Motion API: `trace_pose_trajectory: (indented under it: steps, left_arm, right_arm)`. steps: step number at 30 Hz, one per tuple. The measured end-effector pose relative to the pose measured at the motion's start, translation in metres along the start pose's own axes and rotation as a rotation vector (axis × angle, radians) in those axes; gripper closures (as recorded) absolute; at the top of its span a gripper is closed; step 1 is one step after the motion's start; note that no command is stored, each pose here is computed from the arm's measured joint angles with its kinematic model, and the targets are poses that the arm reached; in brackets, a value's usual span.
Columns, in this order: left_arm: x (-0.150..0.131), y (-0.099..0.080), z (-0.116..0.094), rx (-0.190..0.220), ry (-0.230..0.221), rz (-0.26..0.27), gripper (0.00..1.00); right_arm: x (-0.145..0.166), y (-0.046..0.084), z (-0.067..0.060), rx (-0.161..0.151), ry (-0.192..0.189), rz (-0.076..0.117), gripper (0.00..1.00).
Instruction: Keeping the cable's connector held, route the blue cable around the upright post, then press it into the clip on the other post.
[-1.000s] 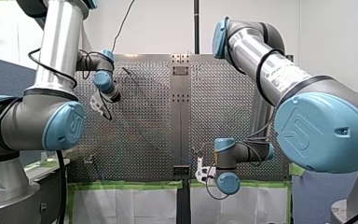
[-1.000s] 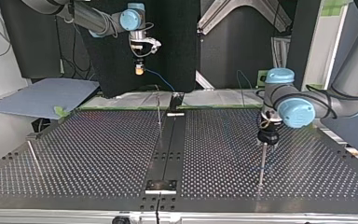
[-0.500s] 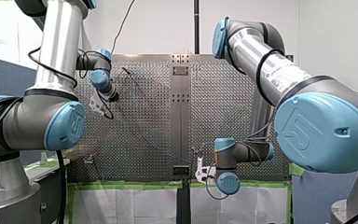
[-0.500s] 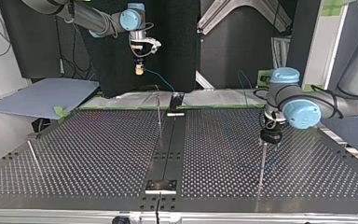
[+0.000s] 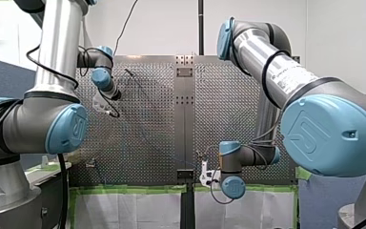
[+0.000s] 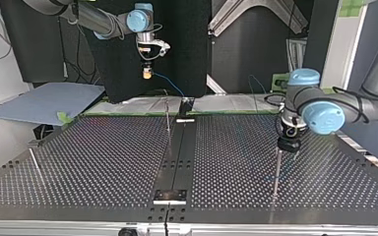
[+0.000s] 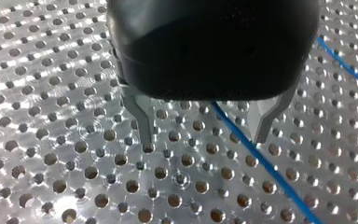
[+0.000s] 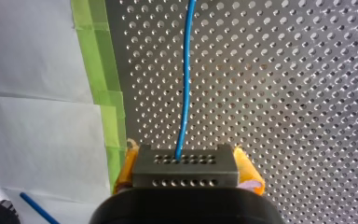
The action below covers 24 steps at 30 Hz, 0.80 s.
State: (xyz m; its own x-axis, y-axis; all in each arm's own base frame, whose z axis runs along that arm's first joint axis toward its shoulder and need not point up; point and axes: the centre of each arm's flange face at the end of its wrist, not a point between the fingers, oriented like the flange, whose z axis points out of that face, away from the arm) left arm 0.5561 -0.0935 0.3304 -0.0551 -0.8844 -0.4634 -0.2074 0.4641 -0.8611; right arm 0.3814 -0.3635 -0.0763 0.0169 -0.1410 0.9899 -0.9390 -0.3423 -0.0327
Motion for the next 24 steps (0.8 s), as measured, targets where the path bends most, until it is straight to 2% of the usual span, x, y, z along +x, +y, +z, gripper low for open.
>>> trace_pose_trajectory:
  steps: [5,13,24]
  left_arm:
    - [0.000,-0.007,-0.009,0.016,0.006,-0.036,0.00]
    - [0.000,-0.020,-0.023,0.037,0.008,-0.018,0.00]
    - [0.011,-0.010,-0.038,0.019,0.036,0.015,0.00]
  right_arm:
    - [0.000,0.000,0.000,0.000,0.000,0.000,1.00]
    - [0.000,0.000,0.000,0.000,0.002,0.001,1.00]
    - [0.001,0.000,0.001,0.000,0.006,0.006,1.00]
